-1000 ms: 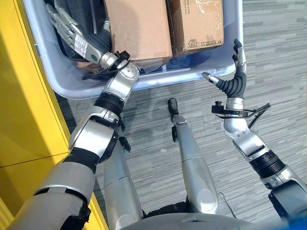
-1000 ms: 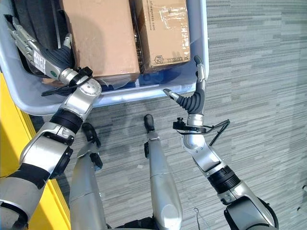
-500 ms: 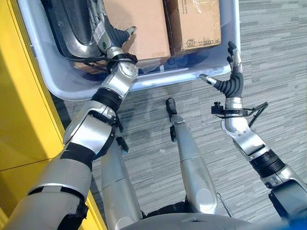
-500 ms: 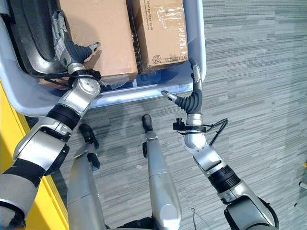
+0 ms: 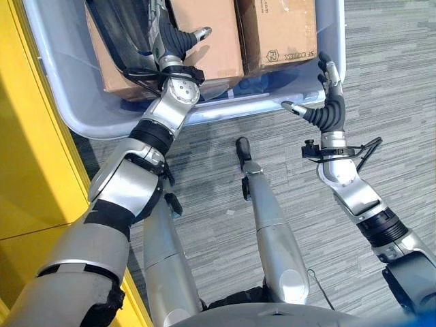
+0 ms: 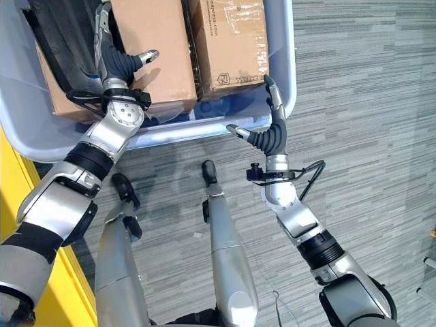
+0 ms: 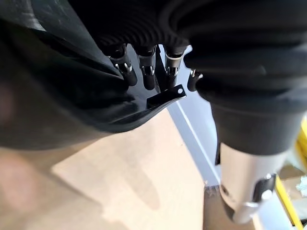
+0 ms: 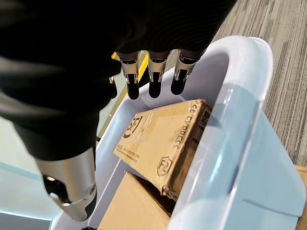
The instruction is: Move parts from the plastic box to the shelf.
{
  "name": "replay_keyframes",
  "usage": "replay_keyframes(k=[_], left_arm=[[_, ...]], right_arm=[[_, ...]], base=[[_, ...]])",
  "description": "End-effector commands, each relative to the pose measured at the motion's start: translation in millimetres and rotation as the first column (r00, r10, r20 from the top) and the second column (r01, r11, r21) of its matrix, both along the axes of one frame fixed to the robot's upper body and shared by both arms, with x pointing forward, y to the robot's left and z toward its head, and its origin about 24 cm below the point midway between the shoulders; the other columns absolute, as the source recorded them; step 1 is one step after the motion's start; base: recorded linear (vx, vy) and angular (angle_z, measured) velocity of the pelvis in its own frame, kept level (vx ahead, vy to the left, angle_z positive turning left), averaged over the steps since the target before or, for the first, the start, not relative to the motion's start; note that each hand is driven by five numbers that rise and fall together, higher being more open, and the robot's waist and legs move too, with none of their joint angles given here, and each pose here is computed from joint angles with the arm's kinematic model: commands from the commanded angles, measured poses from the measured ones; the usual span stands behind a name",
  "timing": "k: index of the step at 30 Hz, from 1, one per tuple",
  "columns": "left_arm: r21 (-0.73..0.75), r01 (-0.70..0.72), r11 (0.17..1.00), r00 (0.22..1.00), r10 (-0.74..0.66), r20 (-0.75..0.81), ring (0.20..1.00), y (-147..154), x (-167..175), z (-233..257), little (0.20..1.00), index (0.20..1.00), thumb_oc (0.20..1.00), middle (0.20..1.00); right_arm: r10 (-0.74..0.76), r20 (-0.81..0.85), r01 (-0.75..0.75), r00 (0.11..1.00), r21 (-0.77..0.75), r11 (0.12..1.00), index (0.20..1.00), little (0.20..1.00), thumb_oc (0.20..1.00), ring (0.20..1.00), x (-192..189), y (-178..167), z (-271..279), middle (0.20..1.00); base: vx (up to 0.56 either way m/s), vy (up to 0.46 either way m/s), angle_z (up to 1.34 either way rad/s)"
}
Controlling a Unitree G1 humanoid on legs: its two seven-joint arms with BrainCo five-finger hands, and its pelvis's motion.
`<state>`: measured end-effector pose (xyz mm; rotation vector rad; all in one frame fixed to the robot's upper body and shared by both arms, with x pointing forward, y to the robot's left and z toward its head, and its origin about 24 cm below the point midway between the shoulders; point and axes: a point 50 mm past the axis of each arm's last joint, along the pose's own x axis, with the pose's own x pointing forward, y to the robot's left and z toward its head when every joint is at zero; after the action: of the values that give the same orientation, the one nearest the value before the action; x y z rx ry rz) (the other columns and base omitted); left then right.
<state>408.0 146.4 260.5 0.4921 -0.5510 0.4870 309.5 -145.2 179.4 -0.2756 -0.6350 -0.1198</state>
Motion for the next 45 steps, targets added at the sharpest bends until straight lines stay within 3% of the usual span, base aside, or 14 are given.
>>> replay_keyframes(k=[1, 6, 11, 17, 21, 25, 33, 37, 40, 42, 44, 45], left_arm=[[-0.065, 0.035, 0.997, 0.965, -0.051, -0.258, 1.000, -4.8, 4.3, -69.2, 1.000, 1.000, 1.000, 1.000], [0.036, 0.144, 0.989, 0.972, -0.134, -0.191, 1.000, -32.1, -1.2, -61.8, 1.000, 1.000, 1.000, 1.000], [0.113, 0.095, 0.989, 0.992, -0.083, -0.099, 1.000, -46.9, -10.0, -63.8, 1.000, 1.000, 1.000, 1.000], [0.174, 0.147, 0.974, 0.950, -0.188, 0.249, 1.000, -67.3, -35.3, -34.9, 1.000, 1.000, 1.000, 1.000], [0.174, 0.057, 0.983, 0.837, -0.142, 0.528, 1.000, -68.3, -59.2, -13.5, 1.000, 1.000, 1.000, 1.000], [0.063, -0.046, 0.997, 0.641, -0.019, 0.768, 1.000, -60.9, -81.6, 11.8, 1.000, 1.000, 1.000, 1.000], [-0.028, -0.158, 0.987, 0.436, 0.095, 0.895, 1.000, -52.5, -102.4, 41.4, 1.000, 1.000, 1.000, 1.000], [-0.082, -0.192, 0.978, 0.467, 0.164, 0.869, 1.000, -44.1, -97.9, 46.6, 1.000, 1.000, 1.000, 1.000], [-0.152, -0.193, 0.969, 0.681, 0.244, 0.690, 1.000, -27.9, -77.5, 36.9, 1.000, 1.000, 1.000, 1.000], [-0.201, -0.179, 0.963, 0.761, 0.265, 0.592, 1.000, -20.5, -65.7, 23.1, 1.000, 1.000, 1.000, 1.000], [-0.127, -0.150, 0.980, 0.915, 0.187, 0.358, 1.000, -12.9, -43.1, -0.5, 1.000, 1.000, 1.000, 1.000], [-0.140, -0.117, 0.983, 0.946, 0.154, 0.284, 1.000, -10.6, -37.8, -8.9, 1.000, 1.000, 1.000, 1.000]], right_arm=[[-0.023, 0.111, 0.017, 0.994, 0.054, 0.998, 1.000, 1.000, 1.000, 1.000, -5.8, -10.8, 26.4, 1.000], [-0.032, 0.098, 0.025, 0.995, 0.068, 0.997, 1.000, 1.000, 1.000, 1.000, -7.6, -14.4, 23.5, 1.000], [-0.015, 0.096, 0.009, 0.995, 0.061, 0.998, 1.000, 1.000, 1.000, 1.000, -9.6, -12.3, 19.5, 1.000], [-0.009, 0.104, 0.002, 0.995, 0.070, 0.998, 1.000, 1.000, 1.000, 1.000, -17.3, -9.6, 15.0, 1.000], [-0.001, 0.106, -0.006, 0.994, 0.065, 0.998, 1.000, 1.000, 1.000, 1.000, -22.5, -8.1, 9.1, 1.000], [0.005, 0.117, -0.013, 0.993, 0.066, 0.998, 1.000, 1.000, 1.000, 1.000, -25.9, -5.2, 7.5, 1.000], [0.028, 0.113, -0.035, 0.993, 0.063, 0.997, 1.000, 1.000, 1.000, 1.000, -30.5, 1.7, 3.1, 1.000], [0.036, 0.106, -0.042, 0.994, 0.055, 0.998, 1.000, 1.000, 1.000, 1.000, -30.6, 3.3, 2.6, 1.000], [0.037, 0.088, -0.042, 0.995, 0.054, 0.998, 1.000, 1.000, 1.000, 1.000, -28.4, 2.9, 0.2, 1.000], [0.052, 0.071, -0.056, 0.996, 0.061, 0.997, 1.000, 1.000, 1.000, 1.000, -26.2, 4.1, -0.3, 1.000], [0.061, 0.064, -0.065, 0.996, 0.069, 0.995, 1.000, 1.000, 1.000, 1.000, -22.1, 6.1, 1.5, 1.000], [0.067, 0.067, -0.071, 0.996, 0.070, 0.995, 1.000, 1.000, 1.000, 1.000, -20.8, 4.9, 5.0, 1.000]], base=[[-0.02, -0.034, 0.02], [0.00, 0.000, 0.00], [0.00, 0.000, 0.00], [0.00, -0.005, 0.00], [0.00, -0.013, 0.01], [-0.06, -0.060, 0.03], [-0.02, -0.054, 0.02], [0.00, -0.008, 0.00], [-0.01, -0.035, -0.01], [-0.01, -0.060, 0.02], [-0.02, -0.088, 0.09], [-0.01, -0.064, 0.12]])
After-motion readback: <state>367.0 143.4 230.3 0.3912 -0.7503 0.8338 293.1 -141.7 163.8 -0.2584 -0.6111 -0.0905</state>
